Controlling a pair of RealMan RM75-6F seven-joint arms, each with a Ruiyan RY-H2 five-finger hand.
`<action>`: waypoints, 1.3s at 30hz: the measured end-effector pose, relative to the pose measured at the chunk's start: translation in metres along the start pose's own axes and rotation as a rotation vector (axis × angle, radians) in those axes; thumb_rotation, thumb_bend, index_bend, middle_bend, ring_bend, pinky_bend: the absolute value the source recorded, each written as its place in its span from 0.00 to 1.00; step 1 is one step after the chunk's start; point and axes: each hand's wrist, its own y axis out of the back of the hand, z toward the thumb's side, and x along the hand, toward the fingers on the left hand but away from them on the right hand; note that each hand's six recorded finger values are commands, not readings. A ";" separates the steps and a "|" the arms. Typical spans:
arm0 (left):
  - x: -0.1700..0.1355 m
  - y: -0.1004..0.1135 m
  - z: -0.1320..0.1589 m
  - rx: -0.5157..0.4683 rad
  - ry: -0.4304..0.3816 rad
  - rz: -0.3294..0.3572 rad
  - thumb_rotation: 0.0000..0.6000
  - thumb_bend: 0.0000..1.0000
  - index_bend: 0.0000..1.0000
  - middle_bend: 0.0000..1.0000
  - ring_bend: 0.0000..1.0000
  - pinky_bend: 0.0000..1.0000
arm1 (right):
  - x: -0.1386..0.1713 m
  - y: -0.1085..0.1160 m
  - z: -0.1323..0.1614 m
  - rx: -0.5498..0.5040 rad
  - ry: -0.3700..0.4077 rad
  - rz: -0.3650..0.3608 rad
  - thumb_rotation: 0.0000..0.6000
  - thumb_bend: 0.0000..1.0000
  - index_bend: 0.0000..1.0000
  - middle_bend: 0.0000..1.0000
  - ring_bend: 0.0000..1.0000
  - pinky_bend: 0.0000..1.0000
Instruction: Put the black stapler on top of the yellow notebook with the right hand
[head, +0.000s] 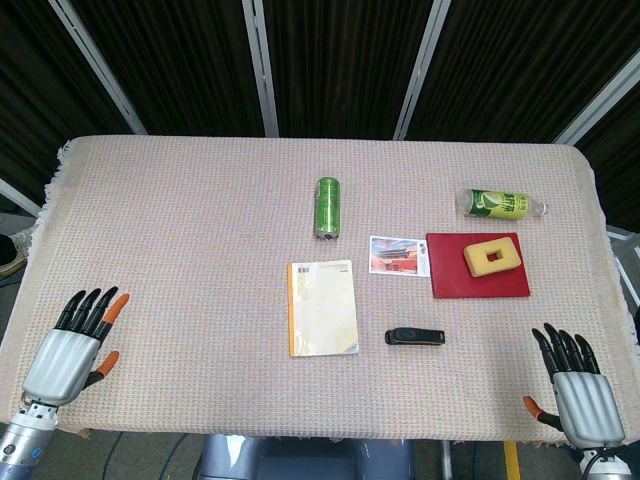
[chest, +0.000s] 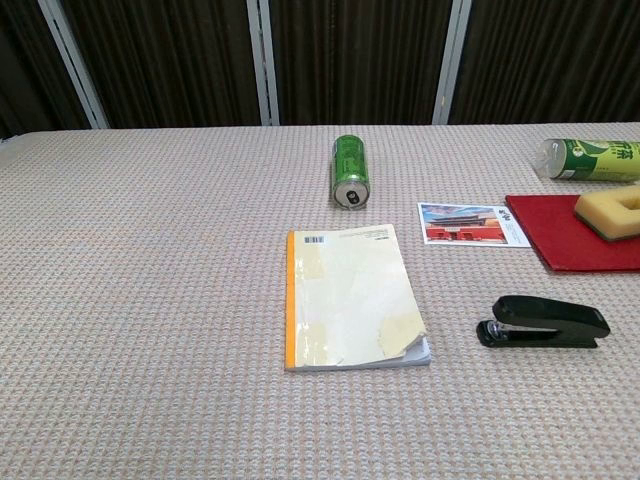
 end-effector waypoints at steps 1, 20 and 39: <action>0.000 0.000 0.000 0.000 0.000 0.000 1.00 0.30 0.00 0.00 0.00 0.07 | 0.000 0.000 0.000 0.000 0.000 0.000 1.00 0.15 0.00 0.00 0.00 0.00; 0.006 -0.005 0.003 0.013 0.004 -0.001 1.00 0.31 0.00 0.00 0.00 0.07 | -0.011 -0.015 0.025 -0.014 0.079 0.022 1.00 0.16 0.06 0.00 0.00 0.08; 0.015 -0.015 0.004 0.036 0.010 -0.010 1.00 0.31 0.00 0.00 0.00 0.07 | -0.072 -0.059 0.084 -0.011 0.199 0.073 1.00 0.18 0.24 0.17 0.12 0.30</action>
